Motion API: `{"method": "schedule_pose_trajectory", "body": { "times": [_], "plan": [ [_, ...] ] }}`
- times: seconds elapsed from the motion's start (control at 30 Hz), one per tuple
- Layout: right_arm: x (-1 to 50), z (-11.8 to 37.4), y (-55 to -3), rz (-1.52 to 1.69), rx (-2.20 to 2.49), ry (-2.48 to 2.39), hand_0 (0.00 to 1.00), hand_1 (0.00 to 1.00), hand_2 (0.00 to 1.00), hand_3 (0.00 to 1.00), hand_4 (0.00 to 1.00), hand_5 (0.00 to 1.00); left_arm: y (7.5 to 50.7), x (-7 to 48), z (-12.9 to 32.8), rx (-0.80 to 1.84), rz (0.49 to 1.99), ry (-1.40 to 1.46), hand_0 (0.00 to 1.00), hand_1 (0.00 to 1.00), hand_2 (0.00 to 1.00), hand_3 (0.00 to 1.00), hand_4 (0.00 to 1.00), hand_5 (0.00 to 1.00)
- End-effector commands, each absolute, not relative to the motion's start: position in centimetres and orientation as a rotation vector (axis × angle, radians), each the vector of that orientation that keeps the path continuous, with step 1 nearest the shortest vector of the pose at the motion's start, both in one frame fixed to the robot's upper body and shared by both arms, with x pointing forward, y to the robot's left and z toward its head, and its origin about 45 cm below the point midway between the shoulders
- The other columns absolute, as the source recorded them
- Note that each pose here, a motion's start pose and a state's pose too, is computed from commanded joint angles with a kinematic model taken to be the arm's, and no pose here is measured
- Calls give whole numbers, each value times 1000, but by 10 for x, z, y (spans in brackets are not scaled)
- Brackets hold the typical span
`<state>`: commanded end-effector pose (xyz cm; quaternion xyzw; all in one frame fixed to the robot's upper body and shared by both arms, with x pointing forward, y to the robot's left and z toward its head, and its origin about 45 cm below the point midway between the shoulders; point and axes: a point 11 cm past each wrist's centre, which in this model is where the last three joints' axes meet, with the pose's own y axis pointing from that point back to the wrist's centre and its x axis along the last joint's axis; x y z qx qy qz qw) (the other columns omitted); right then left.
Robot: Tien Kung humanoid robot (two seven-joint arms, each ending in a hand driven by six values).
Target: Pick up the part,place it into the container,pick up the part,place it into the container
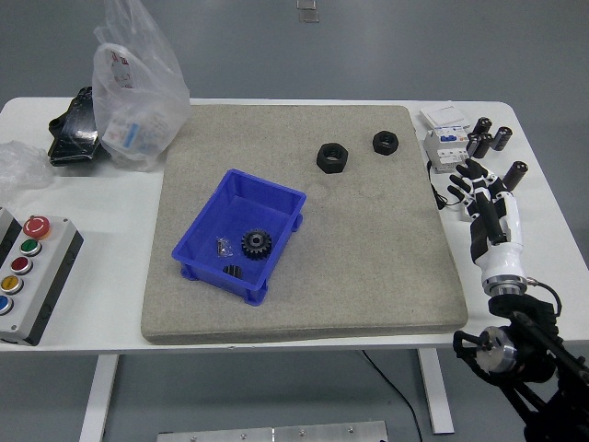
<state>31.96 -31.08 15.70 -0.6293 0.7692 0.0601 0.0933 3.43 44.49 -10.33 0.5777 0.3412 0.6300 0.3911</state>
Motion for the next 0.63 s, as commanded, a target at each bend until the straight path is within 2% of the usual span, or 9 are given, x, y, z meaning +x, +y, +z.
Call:
{"method": "schedule_pose_trajectory", "body": {
  "times": [0.63],
  "plan": [
    [321,167,-314,136,-1814,2292,723,688,689,661,770,541,445,39,-103,1461,1599,863,627,522,509,612,686,276]
  ]
}}
